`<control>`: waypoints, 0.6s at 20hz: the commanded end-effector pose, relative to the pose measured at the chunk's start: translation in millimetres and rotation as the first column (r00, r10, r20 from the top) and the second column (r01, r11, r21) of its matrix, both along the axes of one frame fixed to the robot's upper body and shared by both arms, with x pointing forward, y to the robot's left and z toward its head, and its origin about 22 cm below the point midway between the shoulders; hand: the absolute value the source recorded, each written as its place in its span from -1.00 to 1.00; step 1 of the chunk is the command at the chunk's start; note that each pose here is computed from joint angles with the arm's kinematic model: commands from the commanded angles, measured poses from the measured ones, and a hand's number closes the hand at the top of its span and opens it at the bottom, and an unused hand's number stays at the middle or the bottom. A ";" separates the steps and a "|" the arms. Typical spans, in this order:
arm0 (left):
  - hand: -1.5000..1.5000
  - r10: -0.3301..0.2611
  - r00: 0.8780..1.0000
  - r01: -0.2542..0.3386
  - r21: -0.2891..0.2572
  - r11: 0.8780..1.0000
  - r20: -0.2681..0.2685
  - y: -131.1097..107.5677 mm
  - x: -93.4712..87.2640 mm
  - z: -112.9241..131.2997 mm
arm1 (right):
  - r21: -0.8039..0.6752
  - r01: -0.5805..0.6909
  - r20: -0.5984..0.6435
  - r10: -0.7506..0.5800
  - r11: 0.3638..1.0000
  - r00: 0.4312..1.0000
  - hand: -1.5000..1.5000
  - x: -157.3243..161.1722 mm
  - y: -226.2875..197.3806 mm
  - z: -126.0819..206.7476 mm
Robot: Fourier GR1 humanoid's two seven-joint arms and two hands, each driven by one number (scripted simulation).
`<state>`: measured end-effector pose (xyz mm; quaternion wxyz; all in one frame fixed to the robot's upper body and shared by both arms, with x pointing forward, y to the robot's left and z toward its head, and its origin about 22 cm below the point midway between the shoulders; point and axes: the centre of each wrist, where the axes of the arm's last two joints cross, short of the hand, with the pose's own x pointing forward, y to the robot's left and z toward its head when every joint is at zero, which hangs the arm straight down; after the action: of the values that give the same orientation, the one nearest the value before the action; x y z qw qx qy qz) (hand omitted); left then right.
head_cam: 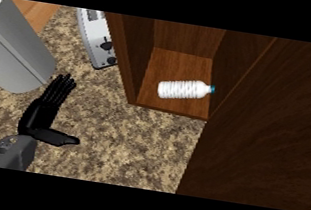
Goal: Pick up the bottled water, place it into the cabinet and close the cabinet
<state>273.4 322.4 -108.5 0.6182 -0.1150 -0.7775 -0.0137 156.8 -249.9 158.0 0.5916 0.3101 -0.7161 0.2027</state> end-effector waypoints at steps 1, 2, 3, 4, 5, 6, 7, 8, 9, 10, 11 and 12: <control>-1.00 -0.069 0.997 0.070 -0.025 0.997 0.044 8.9 -3.6 13.0 | -0.064 -0.004 0.149 0.013 0.998 0.989 1.00 -20.8 23.9 32.7; -1.00 -0.070 0.997 0.071 -0.027 0.997 0.039 17.6 -6.4 17.3 | -0.067 -0.022 0.134 0.031 0.997 0.990 1.00 -23.1 29.0 31.9; -1.00 -0.067 0.996 0.069 -0.020 0.997 0.061 27.0 -9.6 22.8 | -0.068 -0.043 0.134 0.052 0.997 0.990 1.00 -19.2 34.0 32.3; -1.00 -0.068 0.997 0.070 -0.034 0.997 0.033 20.5 -17.1 15.1 | -0.051 -0.058 0.129 0.064 0.997 0.990 1.00 -16.6 41.5 32.9; -1.00 -0.061 0.996 0.062 -0.026 0.998 0.058 19.9 -11.5 23.8 | -0.084 -0.074 0.134 0.084 0.994 0.987 1.00 -15.8 45.0 33.6; -1.00 -0.075 0.996 0.077 -0.032 0.997 0.049 23.9 -20.0 22.8 | -0.058 -0.086 0.120 0.092 0.995 0.988 1.00 -14.7 50.4 32.8; -1.00 -0.077 0.995 0.078 -0.017 0.997 0.055 34.0 -15.6 33.4 | -0.059 -0.099 0.128 0.106 0.993 0.986 1.00 -11.1 56.5 32.3; -1.00 -0.069 0.996 0.071 -0.023 0.997 0.062 32.8 -18.2 34.2 | -0.054 -0.101 0.127 0.107 0.993 0.986 1.00 -8.1 62.3 34.2; -1.00 -0.093 0.993 0.095 -0.020 0.995 0.071 39.2 -15.0 44.3 | -0.048 -0.102 0.120 0.108 0.994 0.987 1.00 -2.5 68.5 36.1; -1.00 -0.091 0.995 0.091 -0.005 0.996 0.042 43.2 -26.0 41.4 | -0.046 -0.111 0.113 0.115 0.993 0.987 1.00 -0.3 75.3 33.3; -1.00 -0.100 0.992 0.103 -0.034 0.994 0.071 34.5 -24.4 44.0 | -0.036 -0.100 0.097 0.103 0.994 0.990 1.00 4.9 80.9 34.5; -1.00 -0.094 0.993 0.095 -0.019 0.995 0.076 40.7 -18.2 56.2 | -0.027 -0.100 0.107 0.102 0.995 0.989 1.00 5.6 88.7 36.0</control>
<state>256.0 356.1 -69.9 0.6013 -0.1369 -0.7865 -0.0326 173.4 -180.3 175.7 0.5722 0.3677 -0.6921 0.2416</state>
